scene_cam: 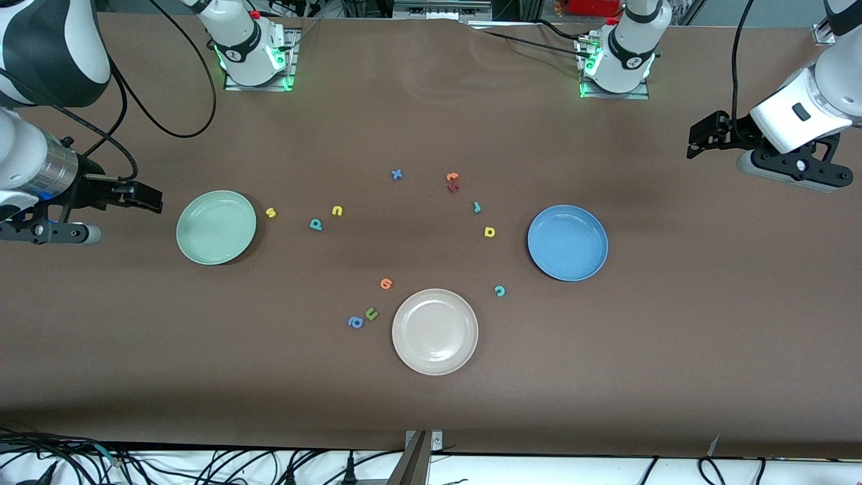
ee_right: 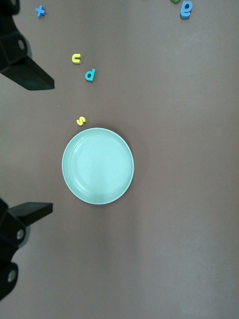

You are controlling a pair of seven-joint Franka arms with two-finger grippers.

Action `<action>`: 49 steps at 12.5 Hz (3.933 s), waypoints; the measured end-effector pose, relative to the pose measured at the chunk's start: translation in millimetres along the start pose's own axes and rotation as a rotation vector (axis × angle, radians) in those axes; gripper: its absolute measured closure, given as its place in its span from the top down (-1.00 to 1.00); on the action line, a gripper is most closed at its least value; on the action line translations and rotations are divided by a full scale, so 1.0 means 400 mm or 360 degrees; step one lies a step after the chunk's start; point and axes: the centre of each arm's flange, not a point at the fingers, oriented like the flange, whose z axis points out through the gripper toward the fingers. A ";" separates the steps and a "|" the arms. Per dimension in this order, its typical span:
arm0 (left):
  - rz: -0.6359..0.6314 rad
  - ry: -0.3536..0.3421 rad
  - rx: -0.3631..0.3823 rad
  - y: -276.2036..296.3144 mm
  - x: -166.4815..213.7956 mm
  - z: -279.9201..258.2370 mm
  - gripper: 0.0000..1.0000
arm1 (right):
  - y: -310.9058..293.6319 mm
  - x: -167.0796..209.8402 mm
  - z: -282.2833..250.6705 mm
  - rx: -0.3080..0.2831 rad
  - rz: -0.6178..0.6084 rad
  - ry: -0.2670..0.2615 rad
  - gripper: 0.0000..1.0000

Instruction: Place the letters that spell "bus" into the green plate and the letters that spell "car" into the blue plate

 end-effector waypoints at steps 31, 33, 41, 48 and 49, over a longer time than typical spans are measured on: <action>0.0012 -0.0001 0.0001 0.011 0.001 0.001 1.00 | 0.000 -0.001 0.001 0.0000 0.0002 -0.0008 1.00; 0.0012 -0.0001 0.0001 0.011 0.001 0.001 1.00 | 0.000 -0.001 0.001 0.0000 0.0002 -0.0008 1.00; 0.0012 -0.0001 0.0001 0.011 0.001 0.001 1.00 | 0.000 -0.002 0.001 -0.0001 0.0002 -0.0009 1.00; 0.0013 -0.0001 0.0001 0.011 0.001 0.001 1.00 | -0.017 -0.009 0.005 -0.0004 -0.0015 -0.0041 1.00; 0.0013 -0.0001 0.0001 0.011 0.001 0.001 1.00 | -0.032 -0.011 0.004 -0.0002 -0.0016 -0.0040 1.00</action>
